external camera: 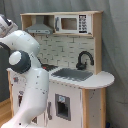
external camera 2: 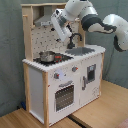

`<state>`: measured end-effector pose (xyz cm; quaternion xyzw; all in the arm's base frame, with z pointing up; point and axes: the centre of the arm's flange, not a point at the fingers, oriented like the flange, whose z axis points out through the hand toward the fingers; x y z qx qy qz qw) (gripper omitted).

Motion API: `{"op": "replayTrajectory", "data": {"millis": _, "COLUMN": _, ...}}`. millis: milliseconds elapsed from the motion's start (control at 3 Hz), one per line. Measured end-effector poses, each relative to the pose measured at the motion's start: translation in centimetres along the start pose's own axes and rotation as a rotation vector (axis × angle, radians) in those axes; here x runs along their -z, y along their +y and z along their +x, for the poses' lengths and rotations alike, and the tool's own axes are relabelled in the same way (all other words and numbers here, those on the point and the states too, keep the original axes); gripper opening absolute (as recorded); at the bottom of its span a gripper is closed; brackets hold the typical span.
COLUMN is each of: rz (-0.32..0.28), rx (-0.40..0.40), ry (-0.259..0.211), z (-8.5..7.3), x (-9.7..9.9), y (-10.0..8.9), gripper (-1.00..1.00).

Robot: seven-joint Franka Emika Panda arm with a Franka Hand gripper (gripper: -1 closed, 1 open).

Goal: Play with the kitchen

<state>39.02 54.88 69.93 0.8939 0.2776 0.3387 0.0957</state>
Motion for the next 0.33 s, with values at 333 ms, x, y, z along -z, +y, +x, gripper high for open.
{"op": "replayTrajectory", "data": {"millis": 333, "rz": -0.044, "rx": -0.018, "ry": 0.064, "z": -0.19, "x": 1.51, "y": -2.06, "gripper": 1.00}}
